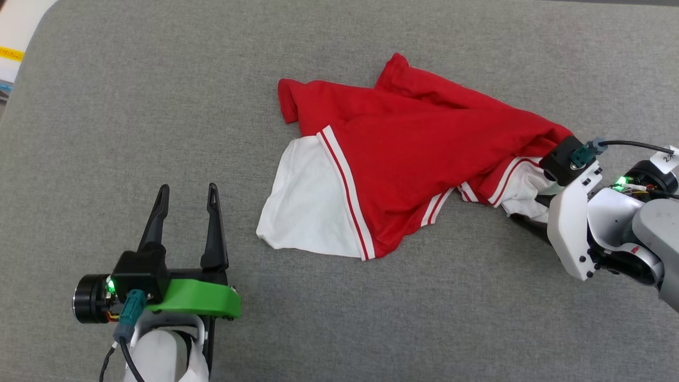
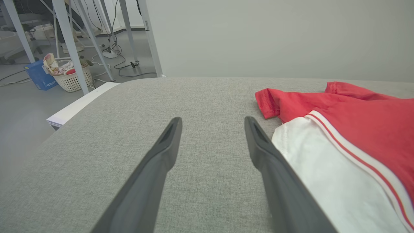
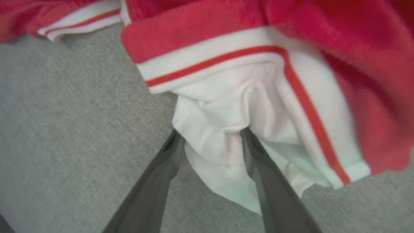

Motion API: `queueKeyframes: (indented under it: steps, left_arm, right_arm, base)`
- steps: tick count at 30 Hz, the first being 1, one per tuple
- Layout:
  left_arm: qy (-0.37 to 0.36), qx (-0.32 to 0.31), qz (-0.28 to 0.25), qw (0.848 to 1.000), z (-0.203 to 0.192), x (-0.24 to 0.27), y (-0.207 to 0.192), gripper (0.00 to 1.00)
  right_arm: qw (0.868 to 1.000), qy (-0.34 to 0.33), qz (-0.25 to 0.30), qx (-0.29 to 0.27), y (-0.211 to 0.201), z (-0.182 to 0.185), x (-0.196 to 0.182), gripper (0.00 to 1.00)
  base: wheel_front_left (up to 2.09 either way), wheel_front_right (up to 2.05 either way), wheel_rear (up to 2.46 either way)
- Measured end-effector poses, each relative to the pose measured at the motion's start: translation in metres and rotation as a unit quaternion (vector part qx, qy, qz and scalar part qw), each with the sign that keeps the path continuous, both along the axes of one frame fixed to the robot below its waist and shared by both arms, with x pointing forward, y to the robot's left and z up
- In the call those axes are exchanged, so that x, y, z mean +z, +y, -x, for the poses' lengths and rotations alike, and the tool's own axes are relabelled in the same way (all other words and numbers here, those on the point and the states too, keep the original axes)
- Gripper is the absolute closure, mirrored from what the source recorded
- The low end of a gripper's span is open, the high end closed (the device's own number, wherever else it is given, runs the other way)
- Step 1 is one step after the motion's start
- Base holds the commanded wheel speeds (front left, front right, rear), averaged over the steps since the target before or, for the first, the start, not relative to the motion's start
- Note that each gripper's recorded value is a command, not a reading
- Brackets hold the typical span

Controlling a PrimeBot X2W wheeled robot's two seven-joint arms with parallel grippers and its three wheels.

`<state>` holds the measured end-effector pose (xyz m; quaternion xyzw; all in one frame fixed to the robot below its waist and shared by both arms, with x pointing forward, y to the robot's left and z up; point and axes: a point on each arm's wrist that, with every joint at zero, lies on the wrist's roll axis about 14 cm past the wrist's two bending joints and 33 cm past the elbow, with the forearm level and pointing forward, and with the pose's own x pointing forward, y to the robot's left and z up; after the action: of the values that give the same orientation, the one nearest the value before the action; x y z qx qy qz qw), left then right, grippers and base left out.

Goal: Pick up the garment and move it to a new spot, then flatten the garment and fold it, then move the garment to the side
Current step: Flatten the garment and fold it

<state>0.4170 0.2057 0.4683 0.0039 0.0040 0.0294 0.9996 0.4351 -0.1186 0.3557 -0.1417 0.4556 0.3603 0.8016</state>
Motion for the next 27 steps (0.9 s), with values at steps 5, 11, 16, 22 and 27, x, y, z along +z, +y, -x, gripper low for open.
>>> queueKeyframes:
  steps: [5, 11, 16, 22, 27]
  left_arm:
    - [-0.010, 0.000, 0.001, 1.000, 0.004, 0.008, -0.001, 0.00]
    - [-0.020, -0.005, 0.006, 1.000, 0.020, 0.018, -0.006, 0.00]
    - [-0.030, -0.011, 0.008, 0.999, 0.029, 0.026, -0.011, 0.00]
    - [-0.040, -0.025, 0.009, 0.999, 0.028, 0.033, -0.020, 0.00]
    - [-0.044, -0.036, 0.008, 0.998, 0.025, 0.036, -0.026, 0.00]
  right_arm:
    - [0.997, -0.053, -0.052, -0.005, 0.013, -0.007, 0.025, 1.00]
    - [0.986, -0.131, -0.107, 0.001, 0.012, -0.002, 0.086, 1.00]
    - [0.982, -0.151, -0.110, -0.028, -0.024, 0.022, 0.109, 1.00]
    - [0.983, -0.118, -0.098, -0.101, -0.074, 0.062, 0.097, 1.00]
    - [0.979, -0.088, -0.083, -0.162, -0.108, 0.088, 0.074, 1.00]
  base:
    - [0.00, 0.00, 0.00]
    - [0.00, 0.00, 0.00]
    - [0.00, 0.00, 0.00]
    - [0.00, 0.00, 0.00]
    - [0.00, 0.00, 0.00]
